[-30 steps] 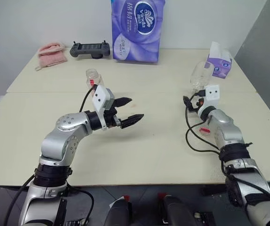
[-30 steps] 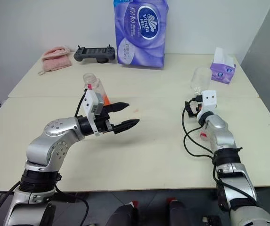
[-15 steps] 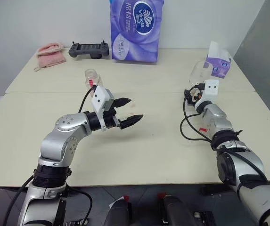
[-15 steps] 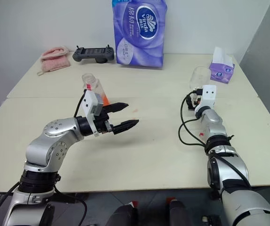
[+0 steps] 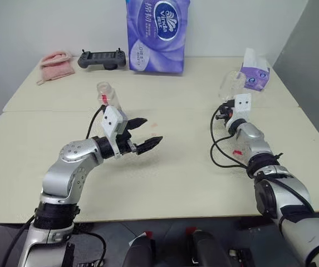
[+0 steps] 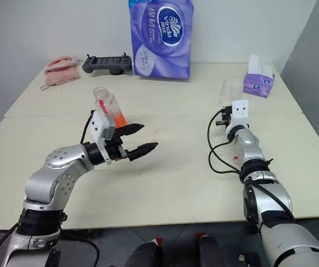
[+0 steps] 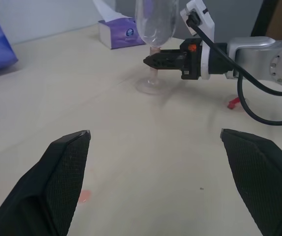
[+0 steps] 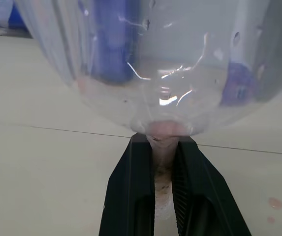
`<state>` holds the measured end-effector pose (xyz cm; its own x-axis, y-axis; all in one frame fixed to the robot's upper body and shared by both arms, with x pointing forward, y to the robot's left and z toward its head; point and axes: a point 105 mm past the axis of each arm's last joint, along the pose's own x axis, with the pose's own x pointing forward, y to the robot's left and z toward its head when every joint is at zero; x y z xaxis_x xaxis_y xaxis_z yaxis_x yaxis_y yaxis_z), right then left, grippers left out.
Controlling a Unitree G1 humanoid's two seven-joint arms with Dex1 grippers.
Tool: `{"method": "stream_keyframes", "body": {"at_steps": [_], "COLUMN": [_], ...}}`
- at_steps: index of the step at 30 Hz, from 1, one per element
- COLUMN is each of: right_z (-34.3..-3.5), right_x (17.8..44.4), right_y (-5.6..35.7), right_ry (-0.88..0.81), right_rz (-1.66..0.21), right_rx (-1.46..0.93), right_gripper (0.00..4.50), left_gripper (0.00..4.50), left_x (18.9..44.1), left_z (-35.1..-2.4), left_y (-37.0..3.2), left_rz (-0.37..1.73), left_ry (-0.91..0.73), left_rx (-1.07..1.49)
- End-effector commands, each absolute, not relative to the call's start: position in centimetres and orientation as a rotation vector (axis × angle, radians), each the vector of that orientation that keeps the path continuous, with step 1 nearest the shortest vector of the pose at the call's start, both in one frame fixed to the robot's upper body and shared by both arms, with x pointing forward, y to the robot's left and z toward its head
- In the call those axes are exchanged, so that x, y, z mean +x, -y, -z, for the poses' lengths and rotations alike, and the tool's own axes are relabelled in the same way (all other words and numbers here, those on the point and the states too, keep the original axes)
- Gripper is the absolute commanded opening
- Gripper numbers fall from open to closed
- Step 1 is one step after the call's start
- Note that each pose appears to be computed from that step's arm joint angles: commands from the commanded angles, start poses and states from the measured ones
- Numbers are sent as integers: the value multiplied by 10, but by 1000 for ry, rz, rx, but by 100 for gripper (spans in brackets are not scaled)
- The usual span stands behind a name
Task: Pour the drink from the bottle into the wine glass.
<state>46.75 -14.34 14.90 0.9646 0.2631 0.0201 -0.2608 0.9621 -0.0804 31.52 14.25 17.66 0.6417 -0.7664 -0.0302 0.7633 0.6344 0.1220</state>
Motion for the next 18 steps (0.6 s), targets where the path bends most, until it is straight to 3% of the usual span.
{"method": "stream_keyframes", "body": {"at_steps": [1,8,18], "right_z": [-192,-189,-154], "right_x": [464,443,430], "right_y": [103,40,17], "right_ry": [194,215,123], "right_rz": [-399,-598,-689], "right_rx": [-141,-133,-140], "right_gripper": [16,16,16], "left_gripper": [450,450,450], "left_x": [294,263,250], "left_z": [-176,-150,-147], "left_y": [-159,-196,-206], "left_rz": [813,614,554], "left_ry": [39,-11,-23], "left_rx": [121,122,116]}}
